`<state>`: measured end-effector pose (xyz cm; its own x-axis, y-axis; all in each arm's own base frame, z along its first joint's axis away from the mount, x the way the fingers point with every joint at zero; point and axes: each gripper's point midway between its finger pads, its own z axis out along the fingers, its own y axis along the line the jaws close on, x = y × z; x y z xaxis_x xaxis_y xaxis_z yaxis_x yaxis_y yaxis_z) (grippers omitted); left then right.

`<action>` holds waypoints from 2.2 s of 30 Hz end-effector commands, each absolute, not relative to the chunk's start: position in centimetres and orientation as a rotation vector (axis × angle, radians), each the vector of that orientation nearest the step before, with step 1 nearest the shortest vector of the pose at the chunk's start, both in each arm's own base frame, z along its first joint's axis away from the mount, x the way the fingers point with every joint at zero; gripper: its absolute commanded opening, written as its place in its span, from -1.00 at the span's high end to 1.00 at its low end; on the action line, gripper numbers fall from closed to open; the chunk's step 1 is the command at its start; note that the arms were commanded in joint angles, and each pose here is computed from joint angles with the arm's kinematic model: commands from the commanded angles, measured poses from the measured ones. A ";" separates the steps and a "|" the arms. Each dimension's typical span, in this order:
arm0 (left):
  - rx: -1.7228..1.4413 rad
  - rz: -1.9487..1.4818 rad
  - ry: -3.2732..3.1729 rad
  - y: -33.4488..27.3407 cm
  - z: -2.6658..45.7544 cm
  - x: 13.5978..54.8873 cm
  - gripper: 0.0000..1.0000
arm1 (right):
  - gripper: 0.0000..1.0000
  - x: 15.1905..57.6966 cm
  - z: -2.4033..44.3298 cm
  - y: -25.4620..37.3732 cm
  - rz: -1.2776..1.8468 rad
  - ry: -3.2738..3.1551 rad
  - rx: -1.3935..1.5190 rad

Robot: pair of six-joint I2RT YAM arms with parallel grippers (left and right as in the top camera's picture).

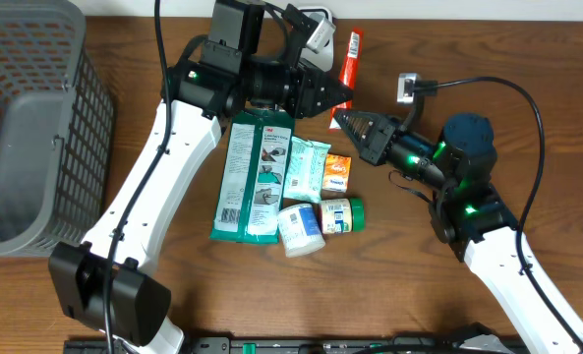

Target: Scan the item barcode

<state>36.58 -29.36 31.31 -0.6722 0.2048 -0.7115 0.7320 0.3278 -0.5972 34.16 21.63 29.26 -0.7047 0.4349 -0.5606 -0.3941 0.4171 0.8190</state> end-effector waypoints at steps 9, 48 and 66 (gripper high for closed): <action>0.809 -1.321 2.106 -29.3 30.2 36.9 0.85 | 0.65 34.5 29.6 21.8 1.370 1.899 0.054; 0.850 -1.344 2.428 -24.1 25.3 31.5 0.86 | -0.55 32.4 14.0 -0.3 0.576 2.435 0.472; 1.039 -1.690 2.295 -21.6 28.3 24.1 0.86 | -0.99 30.6 11.9 -3.3 0.326 2.523 0.593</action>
